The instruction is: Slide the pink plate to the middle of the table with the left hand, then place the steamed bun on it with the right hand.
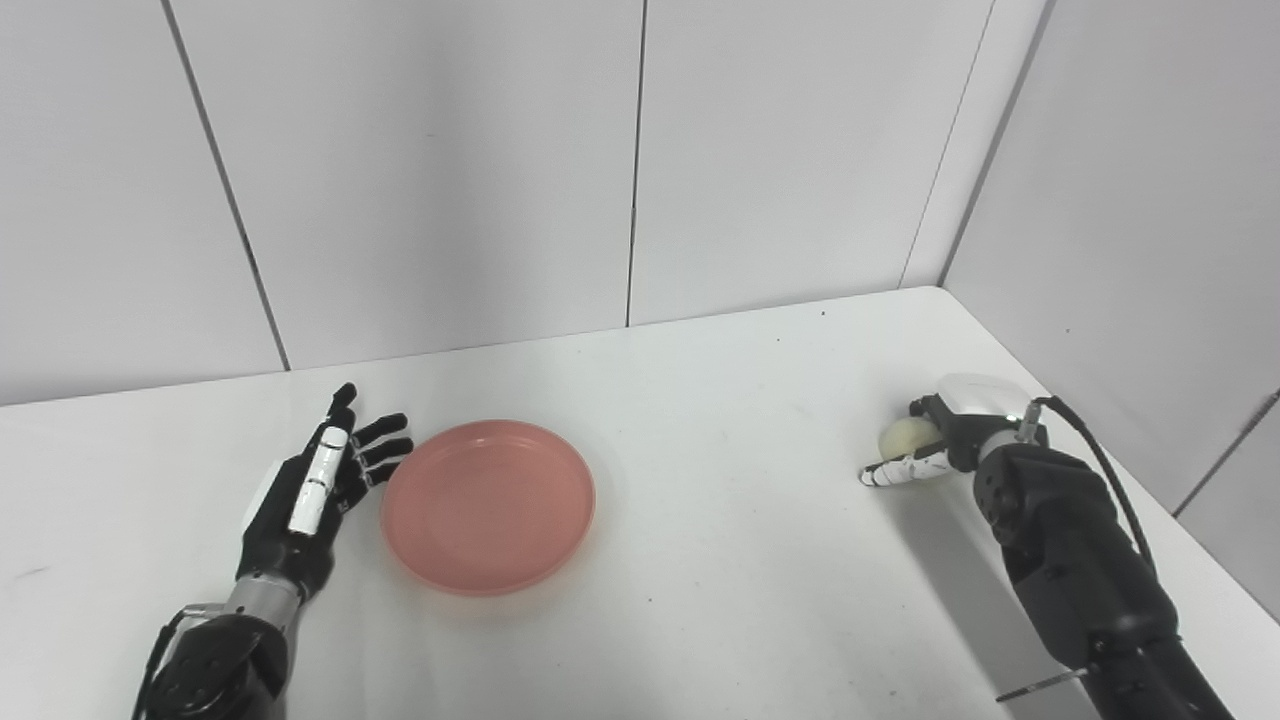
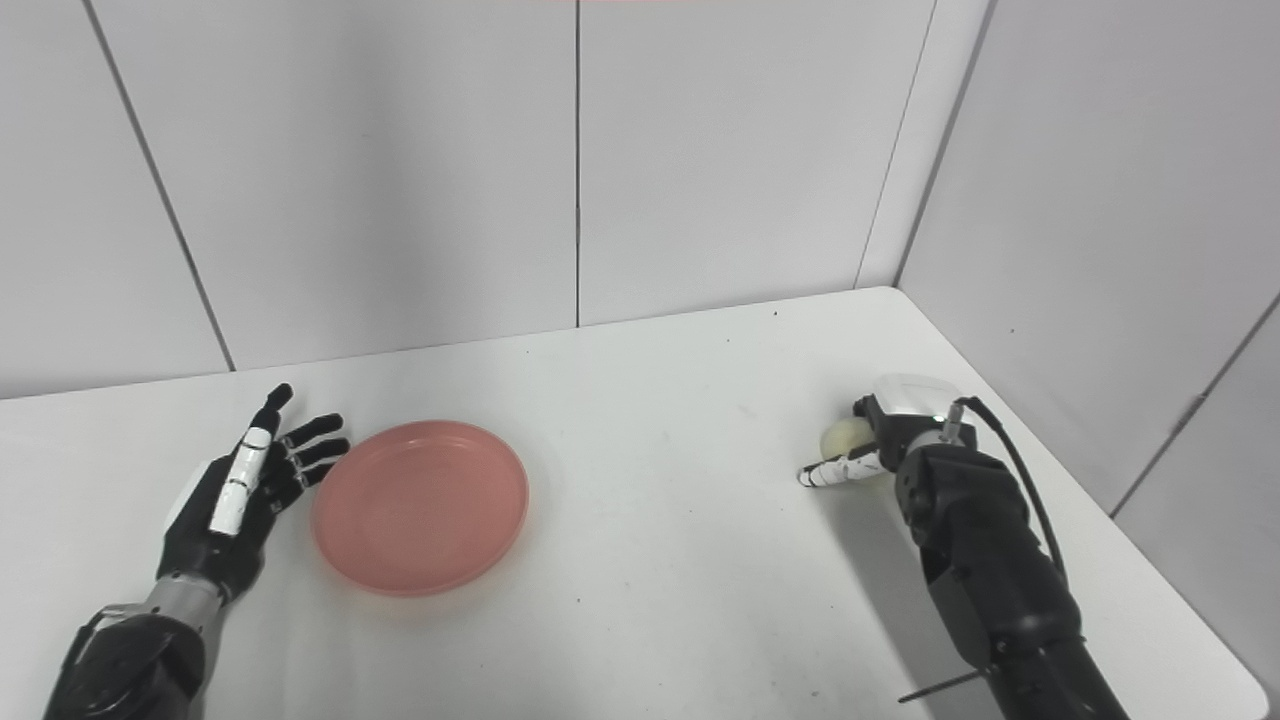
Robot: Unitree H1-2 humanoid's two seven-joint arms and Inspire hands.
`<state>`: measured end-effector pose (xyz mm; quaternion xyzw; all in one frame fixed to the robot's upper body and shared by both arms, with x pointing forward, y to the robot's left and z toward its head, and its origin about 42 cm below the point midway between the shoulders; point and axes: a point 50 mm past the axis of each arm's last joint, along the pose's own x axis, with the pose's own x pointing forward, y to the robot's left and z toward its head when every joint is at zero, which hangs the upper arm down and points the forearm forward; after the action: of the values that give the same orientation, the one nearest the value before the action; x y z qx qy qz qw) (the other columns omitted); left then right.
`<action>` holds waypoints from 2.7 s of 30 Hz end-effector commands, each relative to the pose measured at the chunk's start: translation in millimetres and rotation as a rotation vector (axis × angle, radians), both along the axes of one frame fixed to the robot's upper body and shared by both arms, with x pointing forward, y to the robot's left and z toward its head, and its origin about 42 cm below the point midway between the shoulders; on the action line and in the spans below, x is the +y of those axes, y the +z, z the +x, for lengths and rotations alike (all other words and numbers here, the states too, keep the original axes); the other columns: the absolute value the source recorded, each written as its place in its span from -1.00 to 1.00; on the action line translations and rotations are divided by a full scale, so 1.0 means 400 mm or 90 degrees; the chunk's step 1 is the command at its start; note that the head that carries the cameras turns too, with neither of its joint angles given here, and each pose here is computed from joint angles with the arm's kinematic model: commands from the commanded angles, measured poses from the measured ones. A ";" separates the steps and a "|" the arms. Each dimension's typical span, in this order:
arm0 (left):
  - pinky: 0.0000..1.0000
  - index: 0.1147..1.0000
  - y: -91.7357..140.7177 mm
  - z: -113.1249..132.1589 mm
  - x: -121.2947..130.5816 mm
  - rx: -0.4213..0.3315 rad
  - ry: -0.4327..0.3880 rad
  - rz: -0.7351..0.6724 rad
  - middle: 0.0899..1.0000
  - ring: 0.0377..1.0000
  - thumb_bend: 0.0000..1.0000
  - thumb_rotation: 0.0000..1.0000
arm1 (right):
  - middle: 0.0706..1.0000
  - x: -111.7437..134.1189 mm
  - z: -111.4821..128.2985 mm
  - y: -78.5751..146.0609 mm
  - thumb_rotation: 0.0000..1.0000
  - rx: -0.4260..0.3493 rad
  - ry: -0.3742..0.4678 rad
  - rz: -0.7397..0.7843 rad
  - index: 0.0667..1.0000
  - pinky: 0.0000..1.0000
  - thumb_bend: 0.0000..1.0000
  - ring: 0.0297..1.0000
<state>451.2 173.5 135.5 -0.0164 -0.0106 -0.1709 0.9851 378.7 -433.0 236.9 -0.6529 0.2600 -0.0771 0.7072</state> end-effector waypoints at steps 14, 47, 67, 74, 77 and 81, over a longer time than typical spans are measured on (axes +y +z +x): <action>0.42 1.00 -0.012 -0.001 0.002 0.032 -0.014 0.021 0.54 0.47 0.18 0.77 | -0.09 -0.016 0.014 0.056 -0.93 -0.110 -0.008 -0.020 0.31 -0.52 0.20 -0.42; 0.36 1.00 -0.022 0.010 -0.012 0.055 -0.061 0.023 0.55 0.43 0.32 0.88 | -0.13 0.067 0.002 0.174 -1.00 -0.091 0.050 -0.014 0.15 -0.55 0.12 -0.45; 0.42 1.00 -0.035 0.015 -0.056 0.068 -0.066 0.007 0.54 0.45 0.30 0.81 | -0.12 0.368 0.076 0.293 -1.00 -0.188 0.298 0.020 0.16 -0.43 0.13 -0.30; 0.38 1.00 -0.044 0.016 -0.083 0.070 -0.067 0.011 0.56 0.44 0.33 0.80 | -0.15 0.499 0.088 0.280 -0.98 -0.181 0.374 0.053 -0.02 -0.20 0.06 -0.15; 0.37 1.00 -0.049 0.021 -0.096 0.070 -0.070 0.012 0.55 0.43 0.33 0.80 | -0.18 0.550 0.093 0.269 -0.98 -0.180 0.399 0.073 -0.03 -0.37 0.05 -0.25; 0.40 1.00 -0.050 0.025 -0.117 0.070 -0.072 0.011 0.54 0.43 0.29 0.81 | -0.20 0.599 0.096 0.257 -0.98 -0.171 0.426 0.087 -0.01 -0.43 0.05 -0.28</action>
<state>467.8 128.5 135.7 -0.0250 0.0011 -0.2274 0.9735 413.4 -198.2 313.6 -0.6327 -0.0169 0.1153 0.7656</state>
